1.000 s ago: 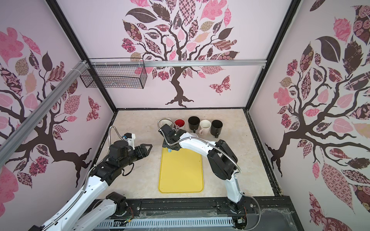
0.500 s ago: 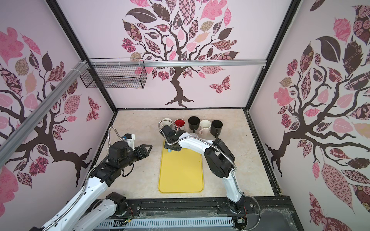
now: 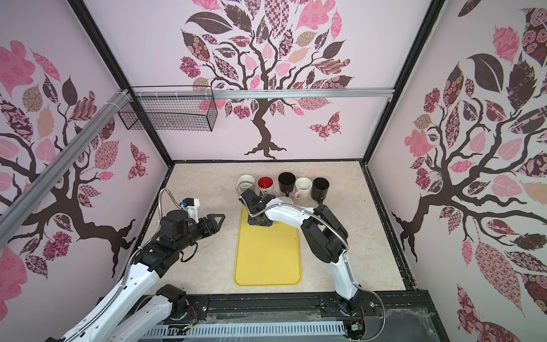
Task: Turn the mug right side up
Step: 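Grasp the light blue mug with the right gripper and lift it off the tray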
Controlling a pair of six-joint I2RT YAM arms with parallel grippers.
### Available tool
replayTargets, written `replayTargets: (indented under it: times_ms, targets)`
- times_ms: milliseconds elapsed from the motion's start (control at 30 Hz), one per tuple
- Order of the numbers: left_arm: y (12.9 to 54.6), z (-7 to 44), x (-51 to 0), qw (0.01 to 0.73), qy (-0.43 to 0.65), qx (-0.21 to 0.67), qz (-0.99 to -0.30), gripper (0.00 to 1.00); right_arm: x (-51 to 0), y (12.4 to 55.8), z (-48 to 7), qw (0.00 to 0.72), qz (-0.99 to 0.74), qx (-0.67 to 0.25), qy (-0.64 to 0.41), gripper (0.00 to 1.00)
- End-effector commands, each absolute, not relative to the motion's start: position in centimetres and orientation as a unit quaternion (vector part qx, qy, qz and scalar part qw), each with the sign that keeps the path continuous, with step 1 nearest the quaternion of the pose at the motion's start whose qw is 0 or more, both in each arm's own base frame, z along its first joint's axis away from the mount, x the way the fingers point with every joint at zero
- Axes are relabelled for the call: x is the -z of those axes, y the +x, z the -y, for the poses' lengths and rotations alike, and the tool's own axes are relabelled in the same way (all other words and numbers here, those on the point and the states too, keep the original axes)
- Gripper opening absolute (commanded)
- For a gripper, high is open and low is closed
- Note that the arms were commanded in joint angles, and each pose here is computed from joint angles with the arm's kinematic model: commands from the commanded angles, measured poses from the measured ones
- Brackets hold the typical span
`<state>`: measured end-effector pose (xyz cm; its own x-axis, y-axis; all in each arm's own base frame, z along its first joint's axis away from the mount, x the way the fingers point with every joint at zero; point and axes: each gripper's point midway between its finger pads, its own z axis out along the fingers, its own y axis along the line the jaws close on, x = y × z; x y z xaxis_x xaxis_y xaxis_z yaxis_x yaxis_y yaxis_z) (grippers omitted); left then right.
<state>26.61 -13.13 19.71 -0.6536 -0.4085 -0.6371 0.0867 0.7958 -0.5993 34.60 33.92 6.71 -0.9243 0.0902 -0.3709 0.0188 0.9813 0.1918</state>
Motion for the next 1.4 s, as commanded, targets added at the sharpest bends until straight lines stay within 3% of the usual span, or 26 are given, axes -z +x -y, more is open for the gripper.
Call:
replayTargets:
  times_ms: [0, 467, 767, 1000, 1100, 1367]
  targets:
    - [26.7, 13.1, -19.2, 0.407, -0.090, 0.305, -0.856, 0.71, -8.4, 35.2, -33.6, 0.202, -0.977, -0.067, -0.014, 0.46]
    - [26.8, 13.3, -19.0, 0.405, -0.089, 0.307, -0.857, 0.71, -8.5, 36.3, -32.8, 0.222, -0.974, -0.036, -0.025, 0.43]
    - [27.1, 13.4, -18.8, 0.403, -0.088, 0.307, -0.858, 0.71, -7.9, 37.2, -33.1, 0.219, -0.974, -0.040, -0.035, 0.32]
    - [27.0, 13.5, -18.7, 0.402, -0.087, 0.307, -0.858, 0.71, -7.0, 37.4, -33.4, 0.215, -0.975, -0.037, -0.040, 0.30]
    - [27.0, 13.4, -18.5, 0.401, -0.088, 0.306, -0.859, 0.72, -7.0, 37.5, -33.2, 0.220, -0.974, -0.032, -0.038, 0.26]
    - [27.0, 13.5, -18.3, 0.399, -0.086, 0.305, -0.860, 0.72, -6.5, 37.2, -33.2, 0.215, -0.975, -0.039, -0.043, 0.00]
